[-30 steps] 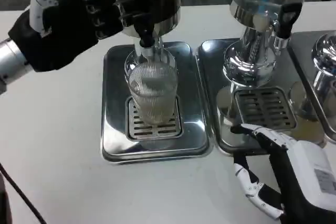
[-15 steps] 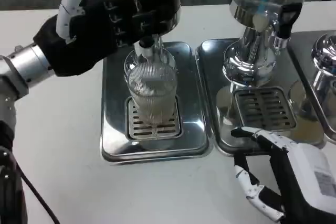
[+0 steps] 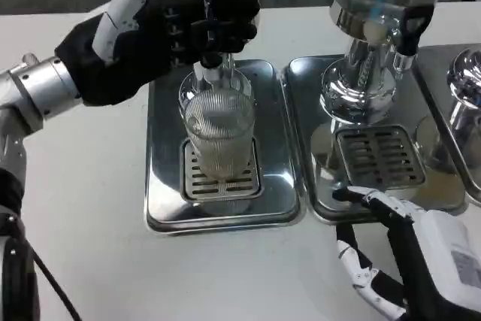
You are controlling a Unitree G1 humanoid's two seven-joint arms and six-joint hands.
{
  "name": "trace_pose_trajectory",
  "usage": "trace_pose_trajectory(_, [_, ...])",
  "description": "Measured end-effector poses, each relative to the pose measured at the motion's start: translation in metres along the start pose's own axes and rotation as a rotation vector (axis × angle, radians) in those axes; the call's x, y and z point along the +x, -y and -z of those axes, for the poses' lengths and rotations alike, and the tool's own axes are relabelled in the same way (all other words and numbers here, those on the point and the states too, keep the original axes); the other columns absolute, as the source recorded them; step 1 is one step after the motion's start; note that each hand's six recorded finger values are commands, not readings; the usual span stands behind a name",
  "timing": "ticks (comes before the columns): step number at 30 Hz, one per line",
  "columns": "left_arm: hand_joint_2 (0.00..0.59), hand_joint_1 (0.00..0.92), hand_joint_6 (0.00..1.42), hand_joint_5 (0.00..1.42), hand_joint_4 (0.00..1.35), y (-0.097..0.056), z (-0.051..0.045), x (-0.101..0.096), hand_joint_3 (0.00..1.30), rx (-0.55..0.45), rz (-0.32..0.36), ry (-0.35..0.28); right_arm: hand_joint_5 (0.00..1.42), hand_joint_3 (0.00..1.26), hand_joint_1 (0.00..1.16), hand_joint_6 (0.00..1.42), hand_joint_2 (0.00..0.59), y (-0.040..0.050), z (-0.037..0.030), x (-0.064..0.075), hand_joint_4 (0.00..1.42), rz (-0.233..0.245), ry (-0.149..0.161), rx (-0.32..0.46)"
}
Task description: Grasp the cup under the faucet to collect the drink, then remove the cup.
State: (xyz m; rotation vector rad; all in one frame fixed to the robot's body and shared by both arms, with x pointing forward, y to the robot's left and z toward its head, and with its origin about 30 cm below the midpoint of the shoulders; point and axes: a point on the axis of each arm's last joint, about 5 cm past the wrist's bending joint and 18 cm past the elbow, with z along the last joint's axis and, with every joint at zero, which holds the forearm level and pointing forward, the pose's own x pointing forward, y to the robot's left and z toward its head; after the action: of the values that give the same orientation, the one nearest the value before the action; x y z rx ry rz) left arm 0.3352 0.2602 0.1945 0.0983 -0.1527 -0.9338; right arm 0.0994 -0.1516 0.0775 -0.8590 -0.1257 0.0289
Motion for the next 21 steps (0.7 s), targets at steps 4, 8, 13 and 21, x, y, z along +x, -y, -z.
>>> trace_pose_trajectory(4, [0.108,0.000,0.13,0.18,0.16,0.0006,-0.0045,0.0017,0.29,0.090,0.008,0.001,0.31,0.37,0.46,0.22,0.466,0.0001,0.0000,0.0001,0.31,0.002,-0.003,0.011])
trace_pose_trajectory(8, [0.108,0.000,0.13,0.18,0.17,0.0012,-0.0081,0.0028,0.30,0.151,0.009,0.014,0.31,0.37,0.46,0.22,0.466,0.0002,0.0000,0.0002,0.31,0.003,-0.004,0.013])
trace_pose_trajectory(13, [0.108,0.000,0.13,0.18,0.17,0.0022,-0.0088,0.0033,0.30,0.190,0.007,0.013,0.31,0.37,0.46,0.23,0.466,0.0004,0.0003,0.0005,0.31,0.004,-0.008,0.013])
trace_pose_trajectory(21, [0.108,0.000,0.12,0.18,0.17,0.0049,-0.0080,0.0044,0.30,0.250,0.029,-0.010,0.30,0.37,0.46,0.22,0.466,0.0006,0.0004,0.0008,0.31,0.005,-0.008,0.012])
